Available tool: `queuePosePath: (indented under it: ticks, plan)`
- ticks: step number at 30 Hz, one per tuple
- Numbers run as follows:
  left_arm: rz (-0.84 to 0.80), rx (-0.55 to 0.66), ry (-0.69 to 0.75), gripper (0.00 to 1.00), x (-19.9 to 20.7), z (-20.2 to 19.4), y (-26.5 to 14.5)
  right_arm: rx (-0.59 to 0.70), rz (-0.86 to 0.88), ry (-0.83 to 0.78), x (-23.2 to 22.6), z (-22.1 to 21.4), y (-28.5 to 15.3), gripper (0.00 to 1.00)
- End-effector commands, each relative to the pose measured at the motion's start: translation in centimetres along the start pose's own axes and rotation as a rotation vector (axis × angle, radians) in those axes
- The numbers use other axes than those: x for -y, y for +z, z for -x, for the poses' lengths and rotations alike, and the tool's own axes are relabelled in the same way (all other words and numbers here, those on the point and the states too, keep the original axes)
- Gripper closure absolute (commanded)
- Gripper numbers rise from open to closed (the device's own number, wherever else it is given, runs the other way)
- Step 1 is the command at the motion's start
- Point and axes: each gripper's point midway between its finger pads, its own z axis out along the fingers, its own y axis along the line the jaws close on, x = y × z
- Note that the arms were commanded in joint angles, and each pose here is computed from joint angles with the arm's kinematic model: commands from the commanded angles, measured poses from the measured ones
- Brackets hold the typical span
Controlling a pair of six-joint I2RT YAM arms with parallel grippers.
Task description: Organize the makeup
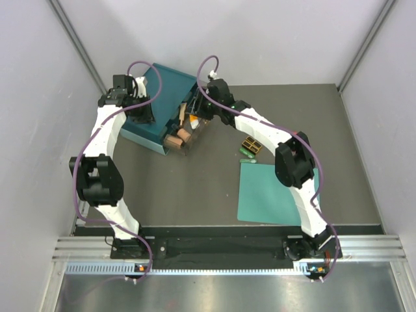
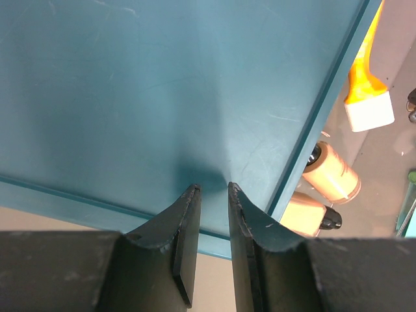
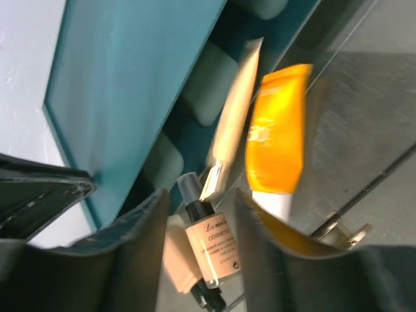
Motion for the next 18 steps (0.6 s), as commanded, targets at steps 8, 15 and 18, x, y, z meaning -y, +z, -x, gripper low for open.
queuePosePath:
  ticks: [8,15,18]
  plan:
    - [0.049,-0.263,-0.051,0.70,-1.3,-6.6,1.6,0.147,0.119,-0.022,-3.7,6.0,-6.0,0.46]
    - [0.048,-0.267,-0.051,0.70,-1.3,-6.7,1.6,0.189,0.129,0.101,1.3,7.9,-10.0,0.58]
    - [0.048,-0.272,-0.050,0.70,-1.4,-6.8,1.6,0.156,0.133,0.147,4.0,6.8,-9.5,0.72]
